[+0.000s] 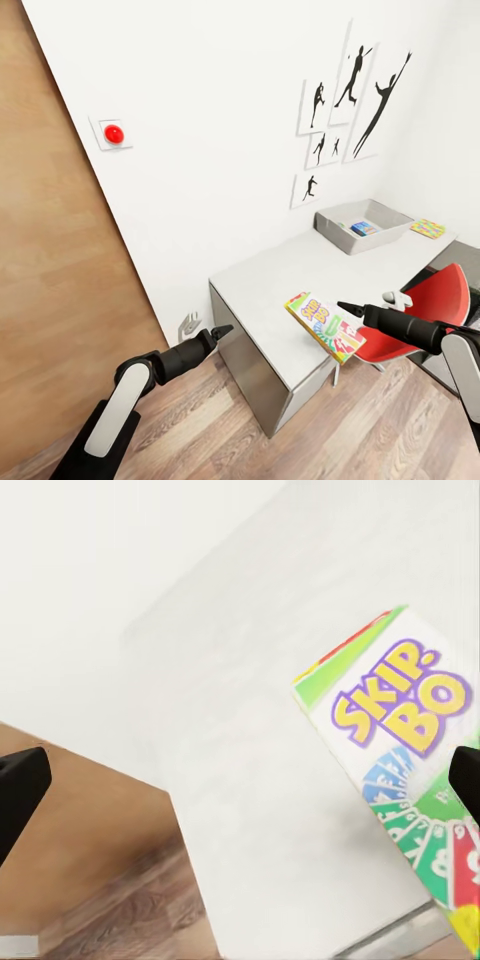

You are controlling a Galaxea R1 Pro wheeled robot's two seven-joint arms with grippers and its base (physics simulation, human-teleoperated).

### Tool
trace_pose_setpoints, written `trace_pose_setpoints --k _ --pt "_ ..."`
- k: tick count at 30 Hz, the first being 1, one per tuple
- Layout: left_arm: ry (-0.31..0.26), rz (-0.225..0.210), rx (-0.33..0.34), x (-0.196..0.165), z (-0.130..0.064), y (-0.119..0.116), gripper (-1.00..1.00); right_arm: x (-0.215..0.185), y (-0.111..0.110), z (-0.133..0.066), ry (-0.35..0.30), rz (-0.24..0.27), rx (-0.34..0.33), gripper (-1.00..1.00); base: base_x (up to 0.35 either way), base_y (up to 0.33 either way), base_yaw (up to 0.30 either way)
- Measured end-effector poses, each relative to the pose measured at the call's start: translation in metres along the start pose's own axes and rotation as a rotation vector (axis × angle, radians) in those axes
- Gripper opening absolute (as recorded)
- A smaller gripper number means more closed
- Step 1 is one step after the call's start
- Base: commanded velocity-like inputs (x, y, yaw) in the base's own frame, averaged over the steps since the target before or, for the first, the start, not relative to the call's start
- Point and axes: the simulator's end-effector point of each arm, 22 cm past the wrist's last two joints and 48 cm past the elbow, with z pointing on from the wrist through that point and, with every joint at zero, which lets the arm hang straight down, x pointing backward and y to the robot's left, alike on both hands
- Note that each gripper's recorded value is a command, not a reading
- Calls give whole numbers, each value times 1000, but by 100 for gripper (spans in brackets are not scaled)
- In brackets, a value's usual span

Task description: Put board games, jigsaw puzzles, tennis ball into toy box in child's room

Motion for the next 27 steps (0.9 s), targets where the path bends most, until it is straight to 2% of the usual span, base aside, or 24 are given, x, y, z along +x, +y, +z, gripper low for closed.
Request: trace_pose_setpoints --k 7,16,27 --pt "-16 4 4 -4 -2 -4 100 -11 -6 -10 -32 10 13 100 0 2 -172" --pt "-26 15 4 -8 -7 -6 100 -15 -3 -15 -38 10 10 100 0 14 -200" --pt "-37 24 6 -11 -11 -9 100 -17 3 -18 -34 17 2 100 0 206 -206"
